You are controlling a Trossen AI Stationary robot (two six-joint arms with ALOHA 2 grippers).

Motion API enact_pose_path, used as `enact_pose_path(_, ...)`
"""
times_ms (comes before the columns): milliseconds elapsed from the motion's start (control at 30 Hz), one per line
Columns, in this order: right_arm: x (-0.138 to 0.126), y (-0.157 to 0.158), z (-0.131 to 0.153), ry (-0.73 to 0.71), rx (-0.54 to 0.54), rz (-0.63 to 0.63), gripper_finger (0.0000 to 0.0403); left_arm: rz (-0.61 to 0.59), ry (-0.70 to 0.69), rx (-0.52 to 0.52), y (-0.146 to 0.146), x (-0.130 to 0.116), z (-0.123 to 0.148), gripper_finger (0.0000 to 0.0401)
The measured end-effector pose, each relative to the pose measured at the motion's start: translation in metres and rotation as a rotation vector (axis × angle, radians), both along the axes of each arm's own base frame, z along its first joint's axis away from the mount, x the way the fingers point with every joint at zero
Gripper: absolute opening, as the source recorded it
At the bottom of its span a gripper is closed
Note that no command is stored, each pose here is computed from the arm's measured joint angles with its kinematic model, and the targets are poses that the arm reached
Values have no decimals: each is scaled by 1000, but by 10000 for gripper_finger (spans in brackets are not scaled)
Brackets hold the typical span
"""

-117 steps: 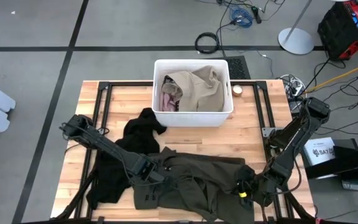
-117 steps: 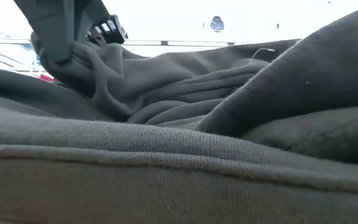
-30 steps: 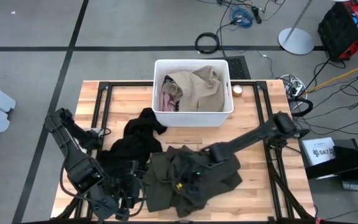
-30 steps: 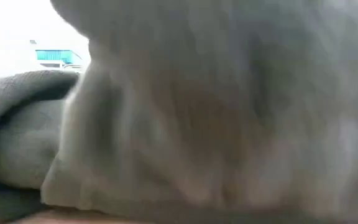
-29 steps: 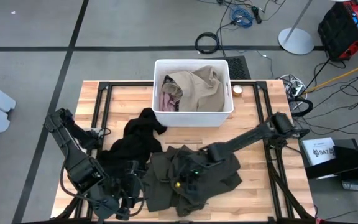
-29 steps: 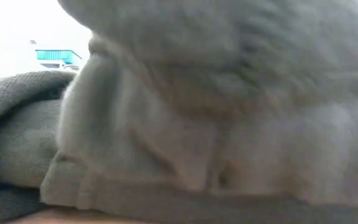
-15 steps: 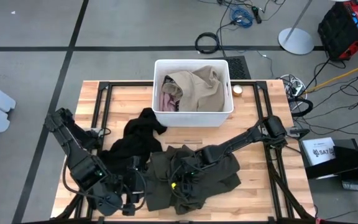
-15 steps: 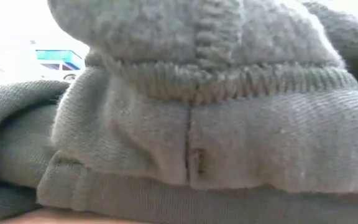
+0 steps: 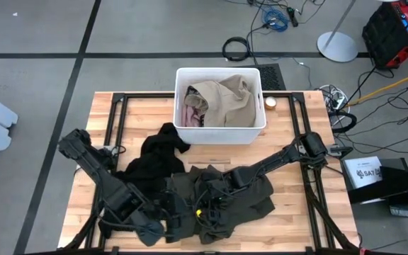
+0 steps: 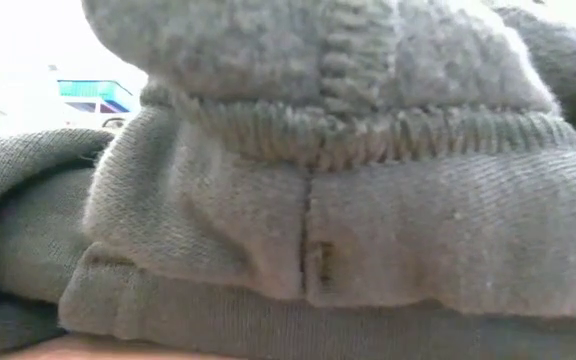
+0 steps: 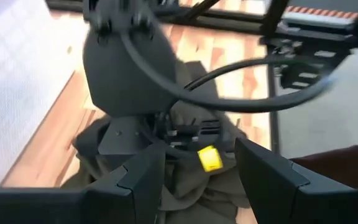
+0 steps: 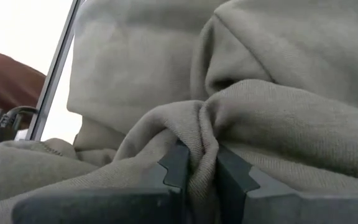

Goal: Sort clothes
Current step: Put the gray hoodie into the white bin

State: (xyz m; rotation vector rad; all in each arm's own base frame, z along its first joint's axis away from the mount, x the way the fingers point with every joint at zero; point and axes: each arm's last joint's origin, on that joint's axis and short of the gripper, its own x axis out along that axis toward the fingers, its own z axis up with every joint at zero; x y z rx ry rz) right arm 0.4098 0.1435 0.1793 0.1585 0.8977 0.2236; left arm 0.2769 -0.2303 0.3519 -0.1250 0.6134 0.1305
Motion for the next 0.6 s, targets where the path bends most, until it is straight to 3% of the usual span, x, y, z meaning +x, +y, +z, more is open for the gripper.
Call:
enact_pose_path(267, 0, 2, 0, -12, -18, 29, 43, -17, 123, 23, -12, 15, -35, 203)
enact_pose_path(433, 0, 2, 0, -28, -35, 57, 43, 160, 196, -13, -10, 11, -52, 203)
enact_pose_path(600, 0, 2, 1, -39, -43, 70, 43, 136, 290, 0, -9, 9, -79, 203)
